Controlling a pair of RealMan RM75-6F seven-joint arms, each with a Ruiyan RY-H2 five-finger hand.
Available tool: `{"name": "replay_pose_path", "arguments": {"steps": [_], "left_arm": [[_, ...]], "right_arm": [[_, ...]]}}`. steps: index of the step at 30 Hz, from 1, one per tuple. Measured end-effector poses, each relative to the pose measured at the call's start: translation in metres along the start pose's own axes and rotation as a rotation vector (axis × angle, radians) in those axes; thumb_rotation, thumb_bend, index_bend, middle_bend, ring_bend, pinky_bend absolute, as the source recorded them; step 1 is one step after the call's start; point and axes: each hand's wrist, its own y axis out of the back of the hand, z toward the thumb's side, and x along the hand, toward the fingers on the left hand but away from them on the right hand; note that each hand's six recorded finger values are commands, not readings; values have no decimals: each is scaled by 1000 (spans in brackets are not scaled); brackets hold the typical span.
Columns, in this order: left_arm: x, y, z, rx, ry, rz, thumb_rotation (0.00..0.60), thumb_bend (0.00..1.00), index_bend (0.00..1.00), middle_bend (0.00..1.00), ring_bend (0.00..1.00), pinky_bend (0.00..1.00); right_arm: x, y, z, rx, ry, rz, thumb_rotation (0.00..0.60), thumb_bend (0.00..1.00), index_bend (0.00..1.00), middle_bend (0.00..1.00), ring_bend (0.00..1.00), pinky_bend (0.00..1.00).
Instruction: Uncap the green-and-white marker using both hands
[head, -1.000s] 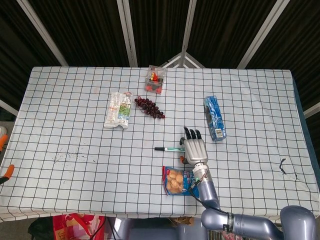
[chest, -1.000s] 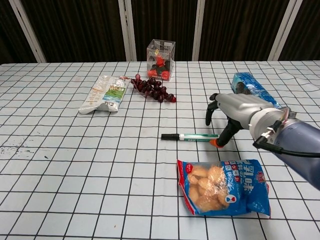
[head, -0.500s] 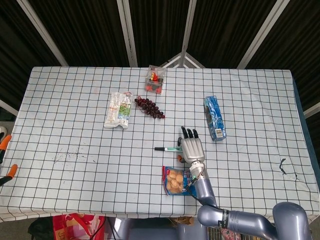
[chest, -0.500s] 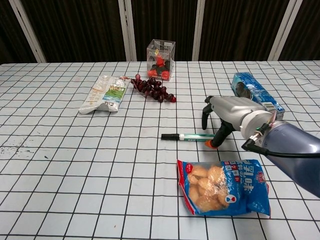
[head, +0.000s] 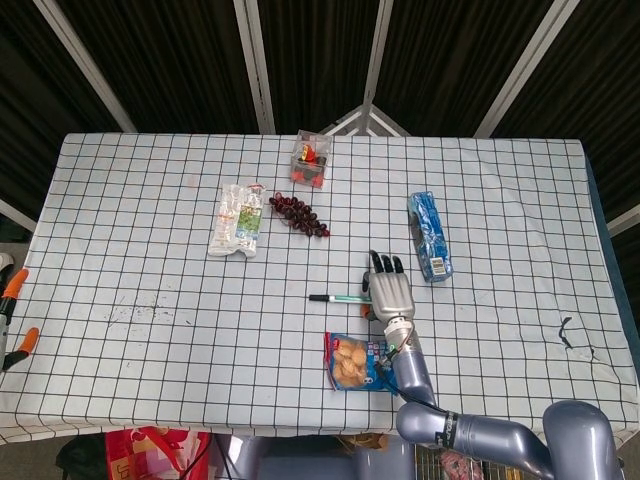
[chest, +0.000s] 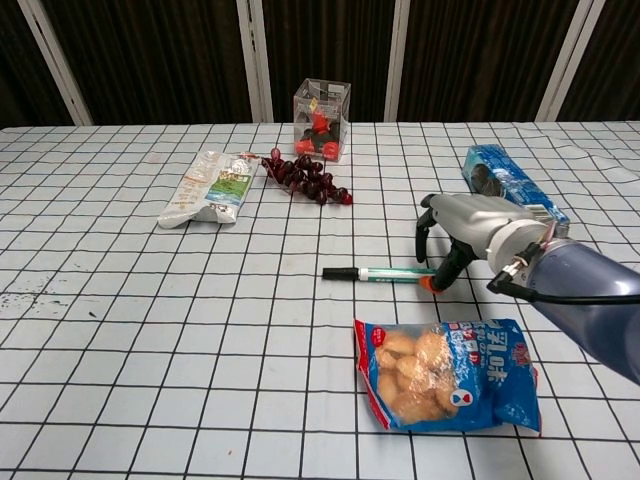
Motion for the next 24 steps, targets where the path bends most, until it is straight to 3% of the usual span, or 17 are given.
{"name": "replay_pose_path", "arguments": {"steps": [24], "left_arm": [[1,0,5,10,4,0,600,467,0,0,0,34]], "right_arm": [[-4,-8,-1,-8,10,8,600,344,566,19,59,51]]}}
